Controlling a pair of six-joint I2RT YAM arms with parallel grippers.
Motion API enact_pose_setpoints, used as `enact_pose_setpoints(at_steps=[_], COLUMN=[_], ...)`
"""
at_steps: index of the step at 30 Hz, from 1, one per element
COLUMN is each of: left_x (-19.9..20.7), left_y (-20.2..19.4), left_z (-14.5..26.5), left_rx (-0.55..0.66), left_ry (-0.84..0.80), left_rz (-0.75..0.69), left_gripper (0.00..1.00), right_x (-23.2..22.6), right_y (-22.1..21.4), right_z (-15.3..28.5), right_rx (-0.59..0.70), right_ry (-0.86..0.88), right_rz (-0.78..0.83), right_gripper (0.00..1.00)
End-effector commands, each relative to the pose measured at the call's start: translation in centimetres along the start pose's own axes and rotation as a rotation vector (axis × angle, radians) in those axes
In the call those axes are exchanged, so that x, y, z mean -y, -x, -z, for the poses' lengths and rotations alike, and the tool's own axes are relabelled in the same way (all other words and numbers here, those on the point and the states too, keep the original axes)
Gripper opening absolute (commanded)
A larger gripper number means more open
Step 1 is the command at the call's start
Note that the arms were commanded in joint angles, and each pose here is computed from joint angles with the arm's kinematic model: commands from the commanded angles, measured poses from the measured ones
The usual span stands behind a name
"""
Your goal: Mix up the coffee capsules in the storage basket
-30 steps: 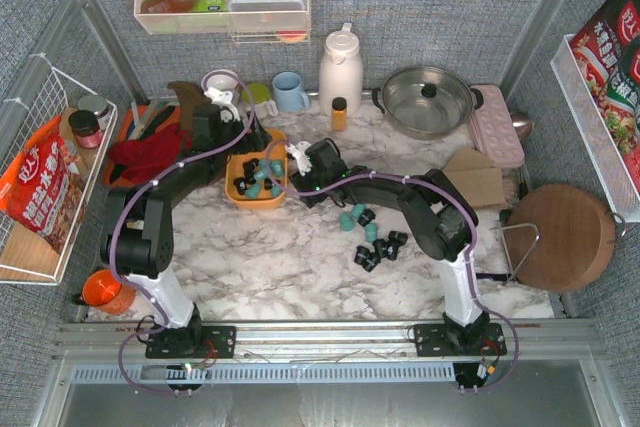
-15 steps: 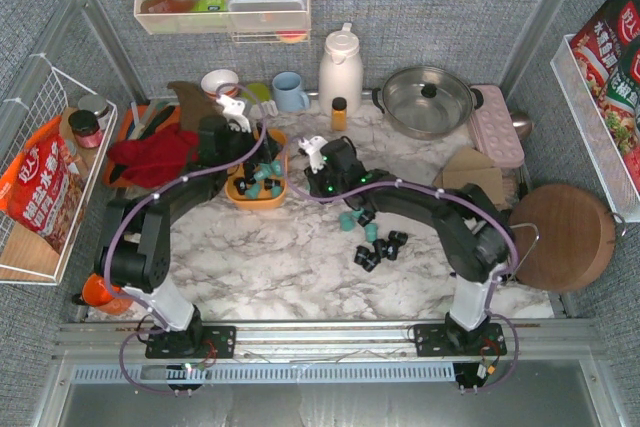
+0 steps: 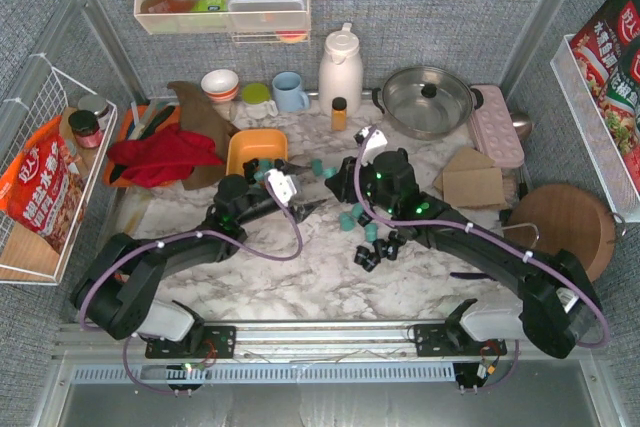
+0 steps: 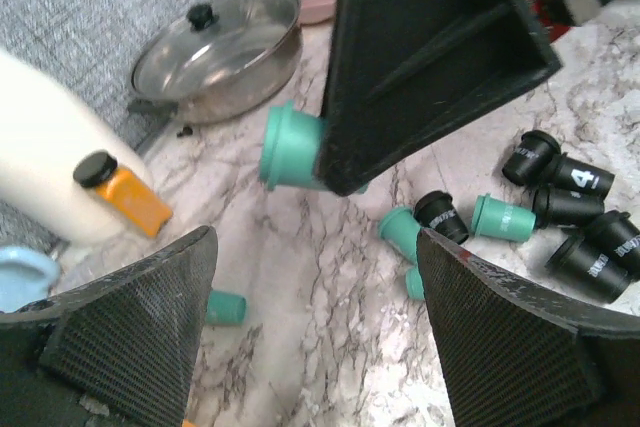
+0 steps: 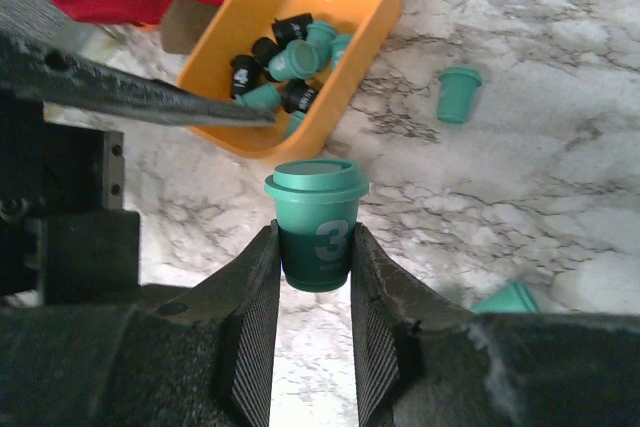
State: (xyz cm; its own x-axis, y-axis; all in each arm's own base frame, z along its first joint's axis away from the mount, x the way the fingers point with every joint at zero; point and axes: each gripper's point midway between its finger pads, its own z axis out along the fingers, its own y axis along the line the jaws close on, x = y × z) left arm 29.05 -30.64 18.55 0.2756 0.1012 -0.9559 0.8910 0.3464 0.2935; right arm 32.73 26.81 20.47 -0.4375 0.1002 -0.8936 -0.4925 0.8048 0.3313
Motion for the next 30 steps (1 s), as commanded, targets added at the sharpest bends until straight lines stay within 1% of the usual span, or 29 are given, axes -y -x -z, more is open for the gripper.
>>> enact_pose_setpoints(at_steps=[1, 8, 10, 11, 13, 14, 17, 18, 19, 21, 22, 24, 26, 30], left_x=[0.3, 0.6, 0.5, 0.5, 0.7, 0.7, 0.9, 1.0, 1.1, 1.1, 1.0, 0.5, -0.5, -3.2], left_y=[2.5, 3.5, 3.7, 3.8, 3.9, 3.9, 4.3, 4.3, 4.2, 3.8, 3.6, 3.2, 2.8, 1.3], left_z=[-0.4, -0.5, -0.4, -0.4, -0.3, -0.3, -0.3, -0.4, -0.4, -0.4, -0.4, -0.4, -0.3, 0.5], left_rx=[0.073, 0.078, 0.078, 0.079, 0.081, 0.08, 0.09, 0.091, 0.086, 0.069, 0.06, 0.036, 0.008, -0.06], left_ry=[0.007, 0.053, 0.065, 0.065, 0.061, 0.059, 0.047, 0.041, 0.036, 0.034, 0.036, 0.059, 0.111, 0.219], left_rz=[-0.159, -0.211, -0.225, -0.232, -0.241, -0.243, -0.243, -0.243, -0.244, -0.253, -0.255, -0.252, -0.237, -0.209], left_gripper=[0.89, 0.9, 0.86, 0.8, 0.65, 0.58, 0.48, 0.42, 0.38, 0.31, 0.28, 0.25, 0.24, 0.22], right_x=[-2.2, -4.3, -4.8, -4.8, -5.0, -5.1, -5.2, -5.3, -5.2, -5.1, -4.8, -4.0, -3.1, -0.4], right_y=[1.4, 1.1, 1.0, 1.0, 1.1, 1.1, 1.2, 1.2, 1.1, 1.3, 1.4, 1.6, 1.8, 2.3], right_z=[0.7, 0.9, 0.9, 0.9, 0.9, 0.9, 0.9, 0.9, 0.9, 1.0, 1.1, 1.4, 1.7, 1.6], right_rx=[0.054, 0.045, 0.036, 0.034, 0.038, 0.038, 0.03, 0.027, 0.025, 0.029, 0.032, 0.034, 0.04, 0.059], right_ry=[0.074, 0.148, 0.162, 0.164, 0.168, 0.17, 0.169, 0.167, 0.164, 0.152, 0.138, 0.094, 0.042, -0.076], right_rz=[-0.108, -0.177, -0.184, -0.189, -0.195, -0.199, -0.202, -0.204, -0.205, -0.208, -0.206, -0.188, -0.16, -0.075], right_gripper=[0.14, 0.14, 0.14, 0.14, 0.14, 0.14, 0.14, 0.15, 0.18, 0.32, 0.4, 0.51, 0.56, 0.58])
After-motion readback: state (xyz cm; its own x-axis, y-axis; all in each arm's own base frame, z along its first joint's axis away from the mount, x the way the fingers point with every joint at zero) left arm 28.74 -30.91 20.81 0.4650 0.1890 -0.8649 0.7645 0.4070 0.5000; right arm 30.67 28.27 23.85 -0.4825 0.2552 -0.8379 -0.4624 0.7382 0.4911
